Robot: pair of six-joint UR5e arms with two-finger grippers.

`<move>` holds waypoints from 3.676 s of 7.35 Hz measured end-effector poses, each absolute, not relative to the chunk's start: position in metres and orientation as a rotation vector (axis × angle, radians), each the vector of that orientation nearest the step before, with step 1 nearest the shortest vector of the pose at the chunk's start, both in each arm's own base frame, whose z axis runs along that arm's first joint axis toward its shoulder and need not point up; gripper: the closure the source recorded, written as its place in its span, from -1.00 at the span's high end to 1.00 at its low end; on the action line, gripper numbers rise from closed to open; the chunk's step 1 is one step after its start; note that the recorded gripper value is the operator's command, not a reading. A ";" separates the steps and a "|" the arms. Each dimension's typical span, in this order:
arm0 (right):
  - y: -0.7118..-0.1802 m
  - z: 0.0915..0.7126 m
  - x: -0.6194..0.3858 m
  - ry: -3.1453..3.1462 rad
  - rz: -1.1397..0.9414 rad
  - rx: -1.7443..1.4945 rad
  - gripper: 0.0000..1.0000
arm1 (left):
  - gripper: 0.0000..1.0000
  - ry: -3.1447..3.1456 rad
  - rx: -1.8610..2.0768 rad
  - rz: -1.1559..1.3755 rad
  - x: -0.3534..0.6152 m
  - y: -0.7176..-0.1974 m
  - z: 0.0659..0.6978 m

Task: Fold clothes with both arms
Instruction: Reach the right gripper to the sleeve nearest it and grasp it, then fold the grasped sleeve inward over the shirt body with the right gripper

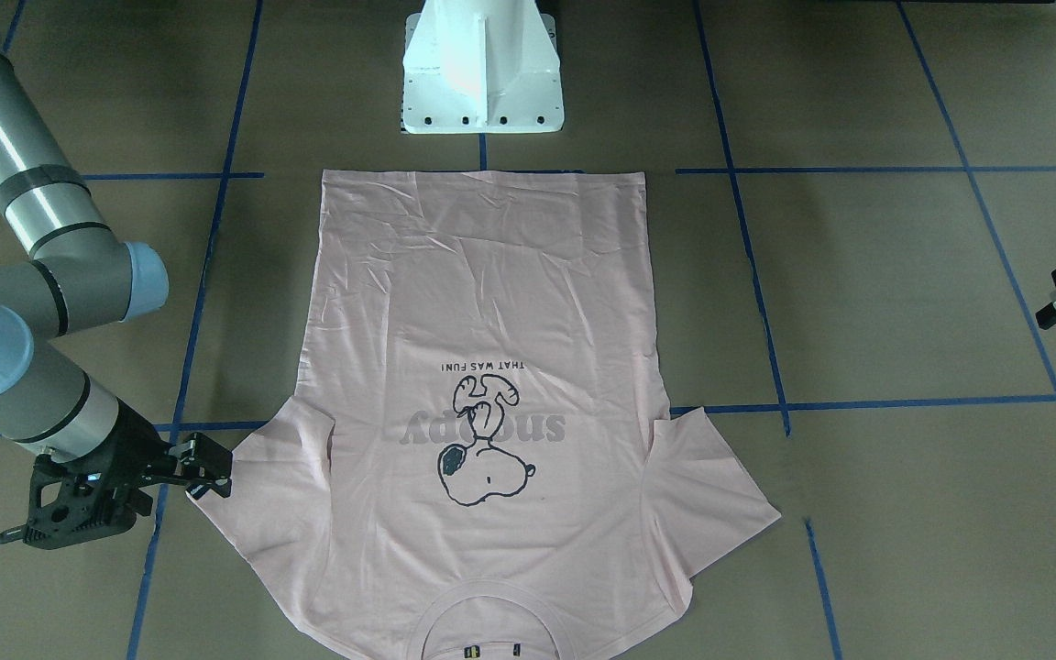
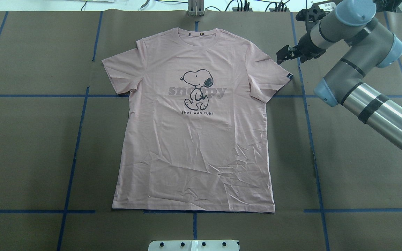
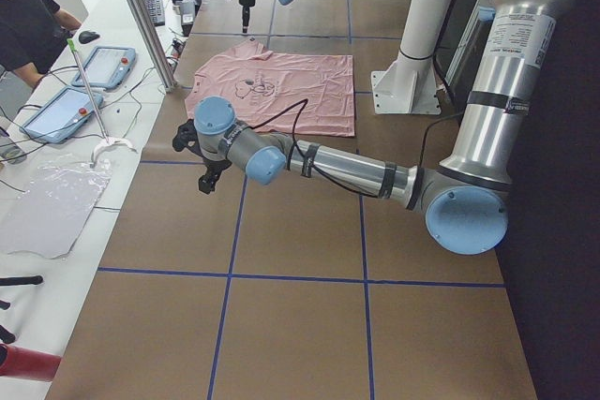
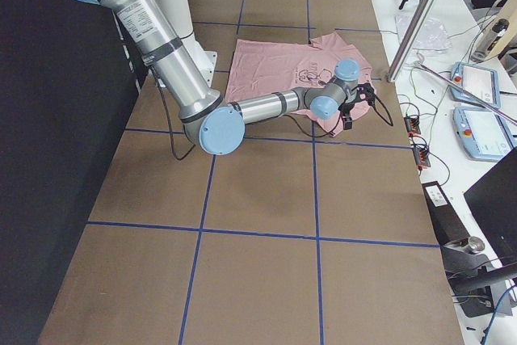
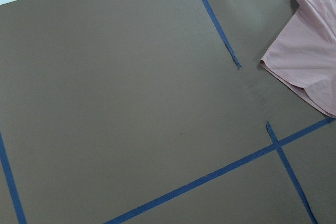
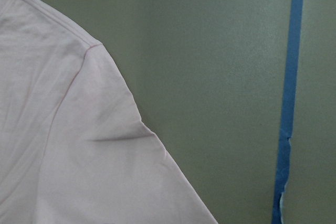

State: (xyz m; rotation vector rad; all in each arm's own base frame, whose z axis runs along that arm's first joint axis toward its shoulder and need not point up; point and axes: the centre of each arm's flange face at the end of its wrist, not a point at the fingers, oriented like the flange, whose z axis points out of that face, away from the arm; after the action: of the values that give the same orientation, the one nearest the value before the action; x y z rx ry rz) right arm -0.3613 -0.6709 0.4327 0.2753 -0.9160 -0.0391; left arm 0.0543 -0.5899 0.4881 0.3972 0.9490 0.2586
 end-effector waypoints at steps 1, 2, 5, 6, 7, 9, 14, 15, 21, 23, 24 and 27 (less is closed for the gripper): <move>-0.668 0.439 -0.369 -0.908 -0.040 0.271 0.98 | 1.00 0.953 0.397 0.249 0.054 -0.590 0.485; -0.665 0.445 -0.376 -0.893 -0.041 0.267 0.98 | 1.00 0.955 0.397 0.244 0.054 -0.589 0.484; -0.660 0.456 -0.384 -0.861 -0.043 0.253 0.89 | 1.00 0.956 0.393 0.240 0.055 -0.590 0.485; -0.659 0.457 -0.386 -0.857 -0.043 0.248 0.77 | 1.00 0.956 0.394 0.240 0.055 -0.590 0.485; -0.659 0.459 -0.387 -0.851 -0.042 0.241 0.58 | 1.00 0.957 0.395 0.240 0.055 -0.590 0.484; -0.657 0.461 -0.389 -0.840 -0.041 0.234 -0.09 | 1.00 0.958 0.396 0.241 0.055 -0.590 0.483; -0.657 0.454 -0.395 -0.839 -0.049 0.246 -1.00 | 1.00 0.960 0.395 0.240 0.055 -0.590 0.483; -0.658 0.447 -0.395 -0.848 -0.053 0.258 -1.00 | 1.00 0.960 0.396 0.240 0.055 -0.590 0.482; -0.668 0.325 -0.426 -0.954 -0.099 0.378 -1.00 | 1.00 0.959 0.399 0.237 0.052 -0.588 0.482; -0.676 0.289 -0.467 -0.933 -0.075 0.409 -1.00 | 1.00 0.959 0.398 0.236 0.052 -0.588 0.482; -0.680 0.275 -0.484 -0.920 -0.056 0.418 -1.00 | 1.00 0.960 0.398 0.234 0.052 -0.588 0.482; -0.687 0.263 -0.500 -0.897 -0.034 0.437 1.00 | 1.00 0.968 0.395 0.210 0.053 -0.590 0.473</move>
State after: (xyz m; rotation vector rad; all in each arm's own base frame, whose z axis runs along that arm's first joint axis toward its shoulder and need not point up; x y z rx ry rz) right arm -0.4995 -0.6871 0.2628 0.4369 -0.8965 -0.0342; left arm 0.0526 -0.5903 0.4729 0.3954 0.9678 0.2099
